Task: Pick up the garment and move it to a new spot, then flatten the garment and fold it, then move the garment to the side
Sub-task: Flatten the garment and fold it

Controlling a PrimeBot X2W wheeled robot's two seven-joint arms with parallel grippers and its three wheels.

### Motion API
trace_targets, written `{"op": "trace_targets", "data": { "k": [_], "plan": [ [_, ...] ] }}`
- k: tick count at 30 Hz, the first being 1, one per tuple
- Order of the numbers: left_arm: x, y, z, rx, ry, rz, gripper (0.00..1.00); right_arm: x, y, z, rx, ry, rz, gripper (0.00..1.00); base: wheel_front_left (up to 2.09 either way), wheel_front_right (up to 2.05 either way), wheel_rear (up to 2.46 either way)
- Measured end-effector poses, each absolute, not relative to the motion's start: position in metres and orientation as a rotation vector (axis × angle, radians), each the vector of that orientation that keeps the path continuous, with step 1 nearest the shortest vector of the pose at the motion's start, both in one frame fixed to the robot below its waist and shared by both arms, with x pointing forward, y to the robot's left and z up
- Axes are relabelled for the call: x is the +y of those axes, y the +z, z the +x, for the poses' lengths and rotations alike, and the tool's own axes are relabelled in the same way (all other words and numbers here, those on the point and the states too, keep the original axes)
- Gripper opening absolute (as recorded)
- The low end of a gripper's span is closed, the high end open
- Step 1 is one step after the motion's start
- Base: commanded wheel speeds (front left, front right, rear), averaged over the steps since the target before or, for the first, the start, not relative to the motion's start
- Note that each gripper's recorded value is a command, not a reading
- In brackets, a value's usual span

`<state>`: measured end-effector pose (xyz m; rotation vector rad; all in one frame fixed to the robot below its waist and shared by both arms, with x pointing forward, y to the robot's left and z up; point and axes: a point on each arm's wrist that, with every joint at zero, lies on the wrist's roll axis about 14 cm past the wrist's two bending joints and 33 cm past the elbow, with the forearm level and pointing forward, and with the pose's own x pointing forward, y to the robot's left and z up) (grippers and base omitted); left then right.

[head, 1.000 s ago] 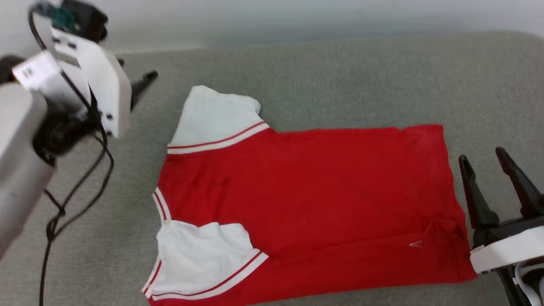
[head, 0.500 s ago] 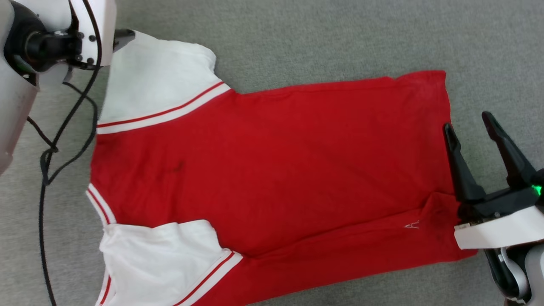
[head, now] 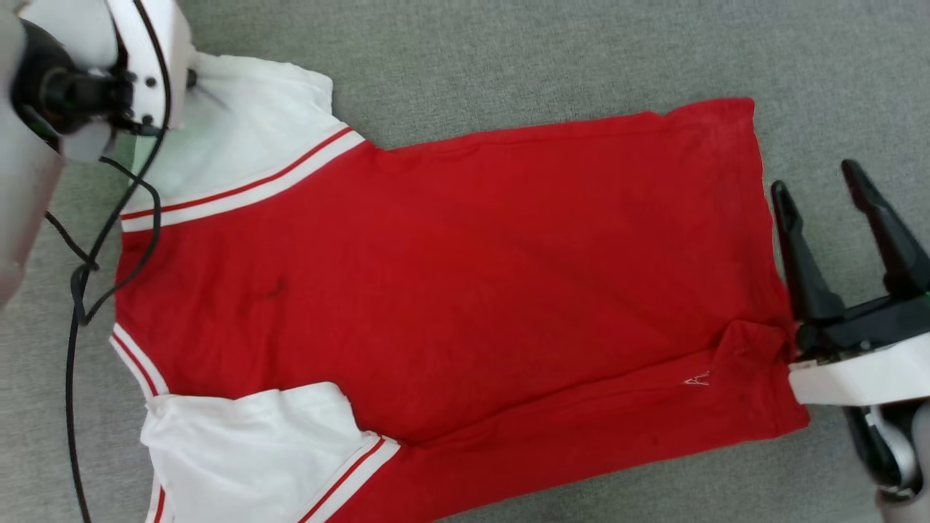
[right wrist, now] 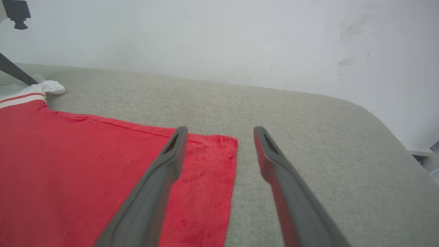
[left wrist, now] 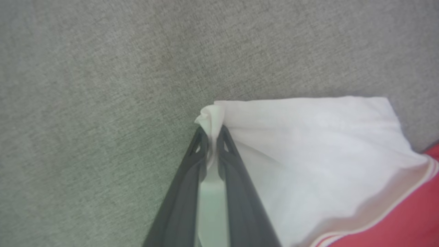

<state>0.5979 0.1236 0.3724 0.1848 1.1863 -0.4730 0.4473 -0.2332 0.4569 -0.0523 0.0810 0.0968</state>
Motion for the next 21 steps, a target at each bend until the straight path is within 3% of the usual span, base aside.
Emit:
{"op": "trace_targets", "data": {
  "k": [10,15,21],
  "plan": [
    [0.118,0.422,0.588,1.035,-0.523,0.243,0.0,-0.236,0.521,0.483,0.082,0.197,-0.224,1.0,0.0,0.0,0.0],
    [0.117,0.444,0.576,0.967,-0.548,0.26,0.0,-0.23,0.532,0.502,0.253,0.282,-0.299,1.0,0.0,0.0,0.0],
    [0.113,0.468,0.569,0.884,-0.576,0.247,0.0,-0.231,0.497,0.503,0.652,0.351,-0.366,1.0,0.0,0.0,0.0]
  ]
}}
